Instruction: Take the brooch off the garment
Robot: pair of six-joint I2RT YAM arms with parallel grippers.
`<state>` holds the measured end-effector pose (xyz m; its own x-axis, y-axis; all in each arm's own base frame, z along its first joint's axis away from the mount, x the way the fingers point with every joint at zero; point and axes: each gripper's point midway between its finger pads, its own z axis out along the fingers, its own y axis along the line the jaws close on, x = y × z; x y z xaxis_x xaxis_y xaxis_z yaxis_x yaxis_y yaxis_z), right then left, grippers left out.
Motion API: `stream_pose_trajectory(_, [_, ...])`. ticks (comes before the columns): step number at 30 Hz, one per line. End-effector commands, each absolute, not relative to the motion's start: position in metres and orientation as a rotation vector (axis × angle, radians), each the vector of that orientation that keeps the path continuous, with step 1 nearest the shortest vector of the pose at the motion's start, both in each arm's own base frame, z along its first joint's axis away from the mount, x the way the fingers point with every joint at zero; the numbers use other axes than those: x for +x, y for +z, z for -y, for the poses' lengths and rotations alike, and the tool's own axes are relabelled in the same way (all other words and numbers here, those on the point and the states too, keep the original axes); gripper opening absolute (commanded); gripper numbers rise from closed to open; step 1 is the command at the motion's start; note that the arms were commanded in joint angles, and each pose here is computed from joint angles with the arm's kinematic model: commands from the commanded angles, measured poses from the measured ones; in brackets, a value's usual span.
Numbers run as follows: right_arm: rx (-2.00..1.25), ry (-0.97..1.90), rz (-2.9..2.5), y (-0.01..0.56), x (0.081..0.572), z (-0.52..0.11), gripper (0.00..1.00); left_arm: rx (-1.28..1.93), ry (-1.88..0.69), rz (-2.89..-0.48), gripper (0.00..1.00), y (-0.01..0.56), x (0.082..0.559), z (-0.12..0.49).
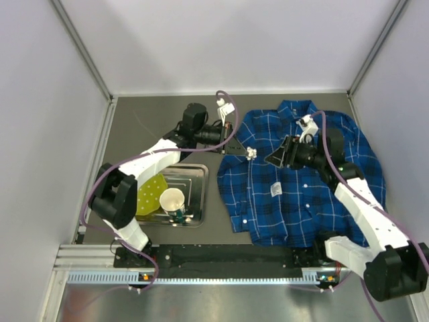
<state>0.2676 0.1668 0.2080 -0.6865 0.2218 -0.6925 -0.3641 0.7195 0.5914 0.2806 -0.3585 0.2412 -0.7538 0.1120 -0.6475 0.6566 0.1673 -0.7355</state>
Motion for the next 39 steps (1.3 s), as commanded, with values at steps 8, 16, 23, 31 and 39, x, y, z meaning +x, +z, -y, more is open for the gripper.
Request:
stream_pose_trajectory(8, [-0.333, 1.242, -1.931, 0.281, 0.245, -0.195, 0.67, 0.891, -1.809, -1.872, 0.0, 0.28, 0.245, 0.361])
stream_pose_trajectory(16, [-0.431, 1.408, -1.849, 0.295, 0.225, -0.207, 0.63, 0.985, -1.88, -1.827, 0.0, 0.288, 0.224, 0.37])
stream_pose_trajectory(23, [-0.441, 1.419, -1.862, 0.284, 0.226, -0.209, 0.49, 1.003, -1.953, -1.78, 0.0, 0.297, 0.222, 0.372])
stream_pose_trajectory(31, [-0.451, 1.453, -1.858, 0.283, 0.222, -0.21, 0.39, 1.006, -2.038, -1.729, 0.0, 0.309, 0.217, 0.372])
stream_pose_trajectory(39, [-0.367, 1.372, -1.847, 0.288, 0.224, -0.203, 0.46, 1.022, -2.138, -1.66, 0.0, 0.32, 0.208, 0.368])
